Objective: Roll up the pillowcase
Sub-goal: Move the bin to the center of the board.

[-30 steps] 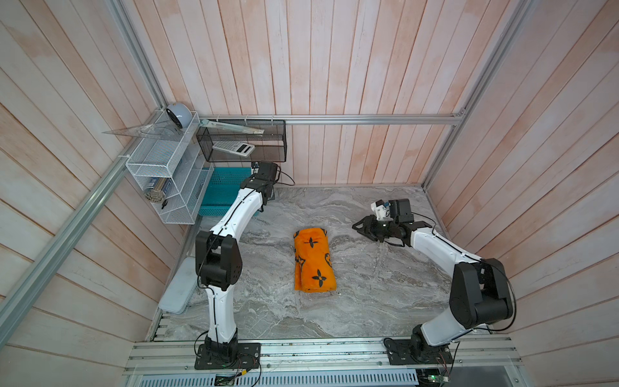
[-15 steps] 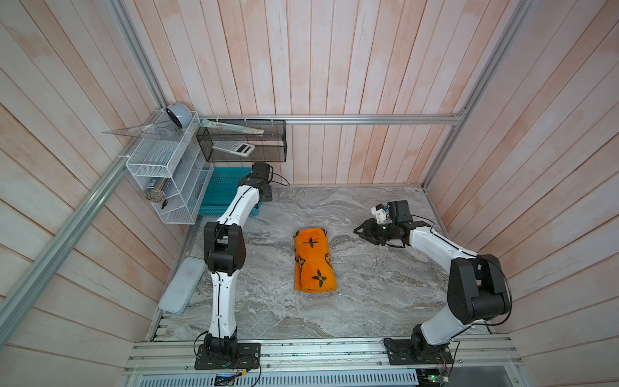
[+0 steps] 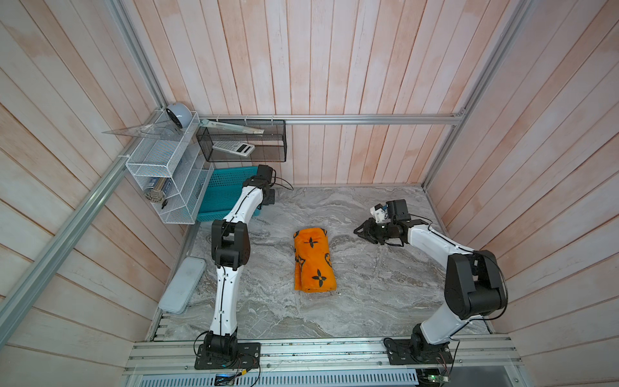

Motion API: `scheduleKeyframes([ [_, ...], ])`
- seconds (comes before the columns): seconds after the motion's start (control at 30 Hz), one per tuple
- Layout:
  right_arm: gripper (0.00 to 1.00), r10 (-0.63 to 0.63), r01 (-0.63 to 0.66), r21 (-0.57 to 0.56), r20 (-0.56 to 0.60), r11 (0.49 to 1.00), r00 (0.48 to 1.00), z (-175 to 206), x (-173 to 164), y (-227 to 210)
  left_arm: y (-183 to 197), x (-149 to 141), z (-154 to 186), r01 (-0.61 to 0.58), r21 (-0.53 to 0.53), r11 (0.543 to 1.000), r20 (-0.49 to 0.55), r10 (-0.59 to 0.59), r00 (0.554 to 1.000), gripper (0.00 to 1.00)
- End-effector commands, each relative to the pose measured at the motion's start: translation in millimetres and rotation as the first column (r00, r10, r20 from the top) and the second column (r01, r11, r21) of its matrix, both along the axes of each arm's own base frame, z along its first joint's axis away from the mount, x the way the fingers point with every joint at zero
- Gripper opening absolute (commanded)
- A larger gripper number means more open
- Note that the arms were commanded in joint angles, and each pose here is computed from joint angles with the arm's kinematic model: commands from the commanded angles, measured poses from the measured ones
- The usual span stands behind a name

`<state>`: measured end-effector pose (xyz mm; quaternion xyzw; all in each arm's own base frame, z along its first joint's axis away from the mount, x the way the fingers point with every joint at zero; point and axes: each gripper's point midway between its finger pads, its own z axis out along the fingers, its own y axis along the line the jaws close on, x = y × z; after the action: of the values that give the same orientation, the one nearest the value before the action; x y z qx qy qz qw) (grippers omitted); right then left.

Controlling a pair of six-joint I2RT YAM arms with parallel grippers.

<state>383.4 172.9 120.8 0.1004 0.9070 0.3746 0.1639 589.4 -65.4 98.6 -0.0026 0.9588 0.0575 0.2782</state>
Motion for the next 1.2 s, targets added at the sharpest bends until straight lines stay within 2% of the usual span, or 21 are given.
scheduleKeyframes([
  [0.0, 0.30, -0.006, 0.006, -0.004, 0.011, 1.000, 1.000, 7.4, 4.8, 1.9, -29.3, -12.1, 1.3, -0.022, -0.194, 0.981, -0.019, 0.018, 1.000, 0.00],
  [0.13, 0.29, -0.004, 0.004, -0.003, 0.010, 1.000, 1.000, 10.3, 0.2, 4.5, -72.0, -33.7, -7.0, -0.011, -0.310, 0.951, -0.053, -0.006, 0.999, 0.00],
  [0.33, 0.29, 0.001, -0.001, -0.017, 0.027, 1.000, 1.000, 20.7, -9.3, 1.2, -120.6, -84.2, -33.3, -0.084, -0.398, 0.914, -0.148, 0.027, 0.989, 0.00],
  [0.43, 0.29, 0.007, -0.006, -0.021, 0.029, 1.000, 1.000, 24.8, -14.1, 0.1, -128.1, -118.5, -42.0, -0.143, -0.358, 0.923, -0.194, 0.076, 0.978, 0.00],
  [0.53, 0.29, 0.005, -0.004, -0.032, 0.032, 0.999, 0.999, 26.0, -18.2, -2.4, -145.2, -158.4, -50.5, -0.194, -0.403, 0.894, -0.229, 0.106, 0.968, 0.00],
  [0.6, 0.29, 0.007, -0.006, -0.033, 0.028, 0.999, 1.000, 25.4, -20.5, -2.6, -145.7, -183.7, -49.4, -0.212, -0.335, 0.918, -0.219, 0.143, 0.965, 0.00],
  [0.73, 0.29, 0.022, -0.021, -0.037, 0.022, 0.999, 1.000, 24.8, -24.7, 0.7, -165.0, -227.1, -56.6, -0.223, -0.358, 0.907, -0.234, 0.144, 0.962, 0.00],
  [0.83, 0.29, 0.033, -0.032, -0.044, 0.020, 0.998, 0.999, 25.6, -27.6, 4.3, -165.7, -246.8, -58.2, -0.210, -0.330, 0.920, -0.226, 0.139, 0.964, 0.00],
  [1.0, 0.30, 0.063, -0.062, -0.081, 0.007, 0.995, 0.998, 21.4, -34.0, 11.4, -153.9, -256.2, -50.7, -0.173, -0.279, 0.945, -0.226, 0.110, 0.968, 0.00],
  [1.17, 0.39, 0.138, -0.140, -0.120, -0.027, 0.983, 0.990, 4.5, -43.8, 33.1, -147.3, -257.2, -32.2, -0.120, -0.246, 0.962, -0.195, 0.073, 0.978, 0.33],
])
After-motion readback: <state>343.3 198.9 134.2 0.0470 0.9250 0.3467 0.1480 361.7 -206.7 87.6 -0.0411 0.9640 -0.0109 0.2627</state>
